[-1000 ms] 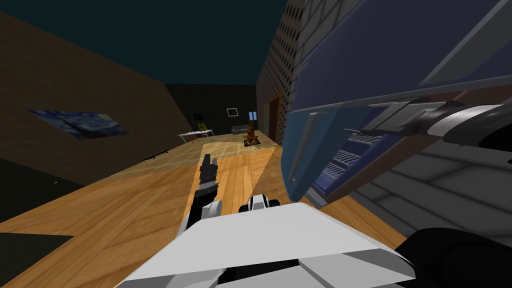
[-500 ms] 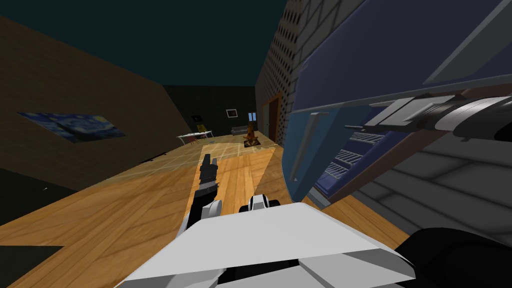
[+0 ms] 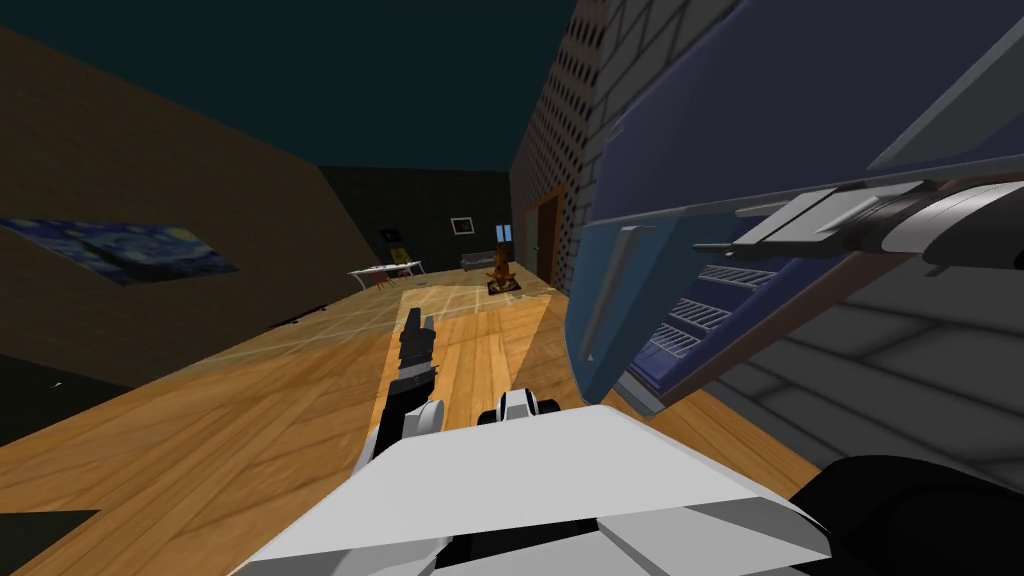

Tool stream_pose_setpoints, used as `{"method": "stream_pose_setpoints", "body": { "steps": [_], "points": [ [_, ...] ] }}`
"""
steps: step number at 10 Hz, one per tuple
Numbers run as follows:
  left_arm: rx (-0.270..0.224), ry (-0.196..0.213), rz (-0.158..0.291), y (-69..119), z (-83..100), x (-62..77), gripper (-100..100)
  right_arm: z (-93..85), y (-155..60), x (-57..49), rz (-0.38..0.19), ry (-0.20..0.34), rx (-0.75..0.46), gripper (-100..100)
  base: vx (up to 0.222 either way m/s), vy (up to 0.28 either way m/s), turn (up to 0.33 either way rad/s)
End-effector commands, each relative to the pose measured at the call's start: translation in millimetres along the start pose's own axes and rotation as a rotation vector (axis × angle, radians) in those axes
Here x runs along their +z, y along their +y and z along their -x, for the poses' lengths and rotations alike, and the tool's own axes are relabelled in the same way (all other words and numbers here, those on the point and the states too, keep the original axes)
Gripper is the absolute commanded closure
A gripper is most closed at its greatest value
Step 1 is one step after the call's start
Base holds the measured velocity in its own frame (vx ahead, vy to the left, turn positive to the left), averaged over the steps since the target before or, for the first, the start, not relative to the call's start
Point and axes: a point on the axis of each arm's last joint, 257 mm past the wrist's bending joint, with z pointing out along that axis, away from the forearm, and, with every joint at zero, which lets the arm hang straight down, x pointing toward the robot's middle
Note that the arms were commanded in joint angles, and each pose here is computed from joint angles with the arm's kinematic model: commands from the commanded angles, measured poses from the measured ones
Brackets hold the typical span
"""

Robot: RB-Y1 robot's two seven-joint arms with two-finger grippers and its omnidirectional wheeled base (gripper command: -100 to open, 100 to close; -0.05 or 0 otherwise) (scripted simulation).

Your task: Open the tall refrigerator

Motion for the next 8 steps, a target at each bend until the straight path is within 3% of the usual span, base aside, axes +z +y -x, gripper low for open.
{"method": "stream_pose_setpoints", "body": {
  "steps": [1, 2, 8],
  "points": [
    [0.0, 0.0, 0.0, 0.0, 0.0, 0.0, 0, -1.6, 3.2, 0.0, 0.008, 0.005, 0.001, 100, -0.029, 0.018, -0.028],
    [0.0, 0.0, 0.0, 0.0, 0.0, 0.0, 0, -10.9, -3.6, -5.2, -0.014, 0.038, 0.004, 100, 0.142, 0.147, -0.106],
    [0.0, 0.0, 0.0, 0.0, 0.0, -0.1, 0, -32.0, -21.7, -19.6, -0.073, 0.117, 0.008, 100, 0.18, 0.265, -0.071]
  ]
}}
